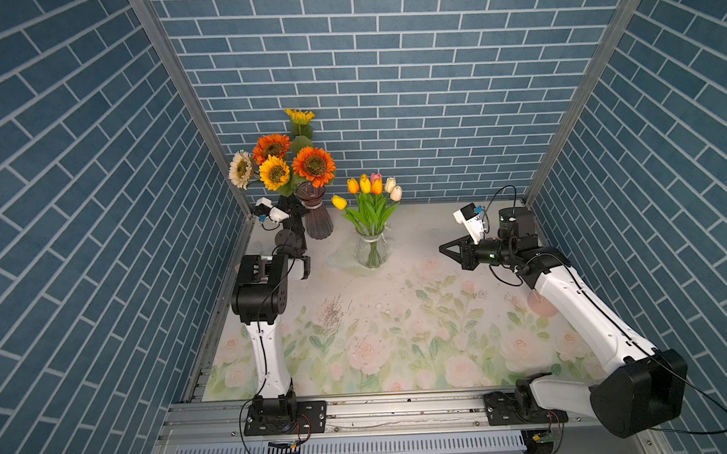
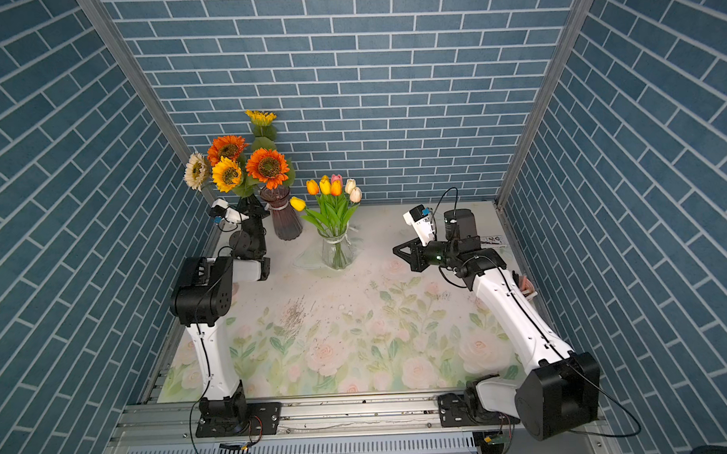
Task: Arrange the flowers in different vases according to their variety
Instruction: Insert the flower into the vase.
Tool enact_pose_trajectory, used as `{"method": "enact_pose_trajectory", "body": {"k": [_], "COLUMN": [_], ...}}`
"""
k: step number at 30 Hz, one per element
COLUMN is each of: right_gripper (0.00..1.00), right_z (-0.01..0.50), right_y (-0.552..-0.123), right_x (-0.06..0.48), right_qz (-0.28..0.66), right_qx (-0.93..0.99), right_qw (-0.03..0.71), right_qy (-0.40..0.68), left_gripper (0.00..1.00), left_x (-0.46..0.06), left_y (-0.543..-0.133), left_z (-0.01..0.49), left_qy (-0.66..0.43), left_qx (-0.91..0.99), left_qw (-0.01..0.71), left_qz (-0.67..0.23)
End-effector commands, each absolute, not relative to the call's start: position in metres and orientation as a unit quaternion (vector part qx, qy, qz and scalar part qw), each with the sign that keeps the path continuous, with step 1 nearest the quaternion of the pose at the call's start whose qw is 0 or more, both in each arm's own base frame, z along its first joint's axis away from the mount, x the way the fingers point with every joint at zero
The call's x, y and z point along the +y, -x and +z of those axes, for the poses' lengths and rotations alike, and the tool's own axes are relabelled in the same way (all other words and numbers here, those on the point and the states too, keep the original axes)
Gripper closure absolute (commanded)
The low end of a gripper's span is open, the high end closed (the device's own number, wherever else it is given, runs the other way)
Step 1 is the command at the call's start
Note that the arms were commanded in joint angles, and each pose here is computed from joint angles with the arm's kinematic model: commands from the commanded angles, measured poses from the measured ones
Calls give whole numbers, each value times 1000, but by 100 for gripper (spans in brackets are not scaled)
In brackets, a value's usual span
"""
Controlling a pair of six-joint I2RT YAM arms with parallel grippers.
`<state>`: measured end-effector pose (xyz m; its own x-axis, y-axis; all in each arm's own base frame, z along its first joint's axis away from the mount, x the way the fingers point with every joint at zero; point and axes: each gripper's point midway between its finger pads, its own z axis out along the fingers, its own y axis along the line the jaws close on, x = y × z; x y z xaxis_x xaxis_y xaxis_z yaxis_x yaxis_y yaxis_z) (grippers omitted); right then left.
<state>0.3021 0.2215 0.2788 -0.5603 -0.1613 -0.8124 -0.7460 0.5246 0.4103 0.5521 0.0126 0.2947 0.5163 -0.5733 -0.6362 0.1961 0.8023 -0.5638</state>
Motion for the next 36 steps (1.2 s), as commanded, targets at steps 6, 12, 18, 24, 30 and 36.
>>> {"method": "enact_pose_trajectory", "body": {"k": [6,12,18,24,30,36], "right_gripper": [95,95,95,95,95,95], "right_z": [279,278,277,277,279,279], "right_y": [-300,-299,-299,-298,-296,-292], "right_x": [222,221,221,222,222,222], "right_qz": [387,386,386,387,390,392], "right_qx": [786,786,786,784,782,778], "right_qw": [377,378,377,377,377,380], "right_qy": [300,302,302,305,308,311], "left_gripper": [61,43,37,36,36,35], "left_x": [2,2,4,6,-7,-13], "left_y": [-525,-525,-521,-515,-504,-487], "left_z": [333,332,334,327,329,330], "left_qy": [179,181,181,177,130,93], "left_qx": [340,340,341,358,381,402], "left_qw": [878,874,874,872,876,877], "left_qz": [-284,-297,-294,-285,-265,-247]}}
